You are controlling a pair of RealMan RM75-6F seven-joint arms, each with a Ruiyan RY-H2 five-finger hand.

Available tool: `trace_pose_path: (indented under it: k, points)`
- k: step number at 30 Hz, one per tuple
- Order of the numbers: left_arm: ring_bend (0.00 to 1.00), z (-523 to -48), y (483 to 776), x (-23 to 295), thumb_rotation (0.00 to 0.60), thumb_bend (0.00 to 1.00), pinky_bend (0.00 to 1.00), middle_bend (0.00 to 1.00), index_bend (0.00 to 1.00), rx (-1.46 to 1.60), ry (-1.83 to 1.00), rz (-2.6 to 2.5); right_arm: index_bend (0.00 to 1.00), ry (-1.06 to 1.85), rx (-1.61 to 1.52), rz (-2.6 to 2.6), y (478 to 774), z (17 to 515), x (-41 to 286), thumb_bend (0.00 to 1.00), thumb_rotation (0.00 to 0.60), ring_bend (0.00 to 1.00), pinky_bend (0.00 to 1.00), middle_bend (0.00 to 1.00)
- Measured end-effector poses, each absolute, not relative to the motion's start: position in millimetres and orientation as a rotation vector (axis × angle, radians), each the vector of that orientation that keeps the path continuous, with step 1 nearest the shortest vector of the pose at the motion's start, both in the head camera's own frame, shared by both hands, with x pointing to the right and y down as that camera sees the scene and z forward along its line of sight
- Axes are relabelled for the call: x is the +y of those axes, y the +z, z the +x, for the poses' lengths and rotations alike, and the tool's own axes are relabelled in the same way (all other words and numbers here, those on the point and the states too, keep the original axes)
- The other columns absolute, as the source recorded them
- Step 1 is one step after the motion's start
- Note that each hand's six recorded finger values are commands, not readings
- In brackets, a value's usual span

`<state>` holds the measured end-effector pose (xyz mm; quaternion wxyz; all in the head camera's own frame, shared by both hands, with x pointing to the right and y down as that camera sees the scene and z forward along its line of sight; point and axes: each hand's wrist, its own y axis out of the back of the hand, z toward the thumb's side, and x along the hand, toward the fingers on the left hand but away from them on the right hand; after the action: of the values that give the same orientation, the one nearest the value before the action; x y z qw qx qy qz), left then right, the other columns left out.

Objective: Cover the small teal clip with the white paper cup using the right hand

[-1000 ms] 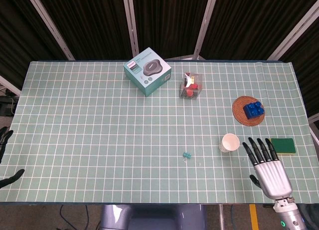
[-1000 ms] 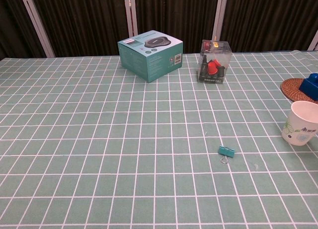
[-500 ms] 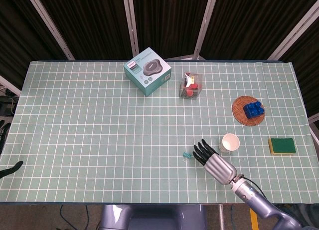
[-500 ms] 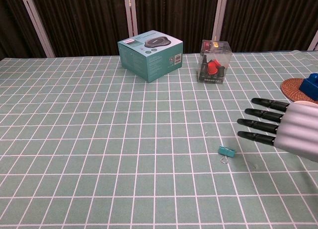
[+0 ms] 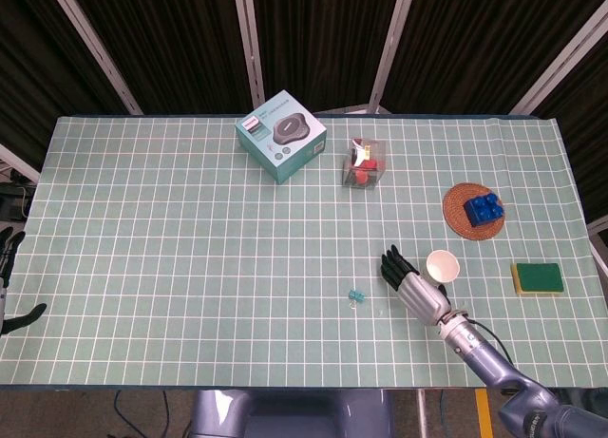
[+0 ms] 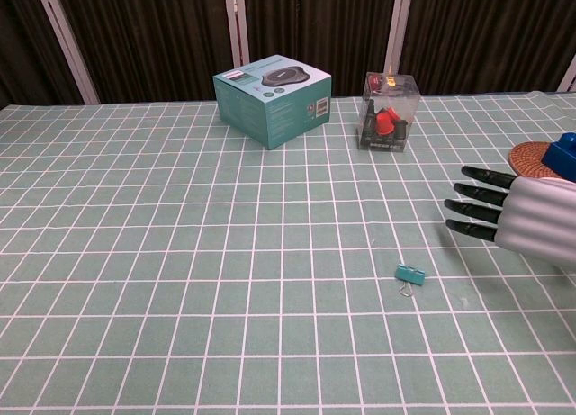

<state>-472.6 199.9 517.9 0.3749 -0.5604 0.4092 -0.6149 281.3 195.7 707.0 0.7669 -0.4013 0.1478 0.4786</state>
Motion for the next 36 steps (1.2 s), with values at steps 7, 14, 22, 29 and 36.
trace_pose_path:
  k: [7, 14, 22, 29, 36]
  points:
    - [0.0, -471, 517, 201, 0.6, 0.0, 0.0, 0.0, 0.0, 1.043, -1.572, -1.434, 0.0, 1.118, 0.35, -0.82, 708, 301, 192, 0.0, 0.6, 0.0, 0.0, 0.0]
    - [0.0, -470, 518, 201, 0.6, 0.0, 0.0, 0.0, 0.0, 1.04, -1.571, -1.437, 0.0, 1.152, 0.372, -0.792, 710, 312, 190, 0.0, 0.6, 0.0, 0.05, 0.05]
    - [0.0, -470, 519, 202, 0.6, 0.0, 0.0, 0.0, 0.0, 1.036, -1.573, -1.441, 0.09, 1.159, 0.388, -0.786, 716, 318, 193, 0.1, 0.6, 0.01, 0.22, 0.2]
    - [0.0, -469, 519, 202, 0.6, 0.0, 0.0, 0.0, 0.0, 1.034, -1.574, -1.444, 0.14, 1.144, 0.369, -0.792, 714, 317, 192, 0.21, 0.6, 0.08, 0.31, 0.28]
    - [0.0, -468, 519, 203, 0.6, 0.0, 0.0, 0.0, 0.0, 1.03, -1.573, -1.447, 0.18, 1.128, 0.341, -0.807, 710, 318, 191, 0.27, 0.6, 0.13, 0.36, 0.33]
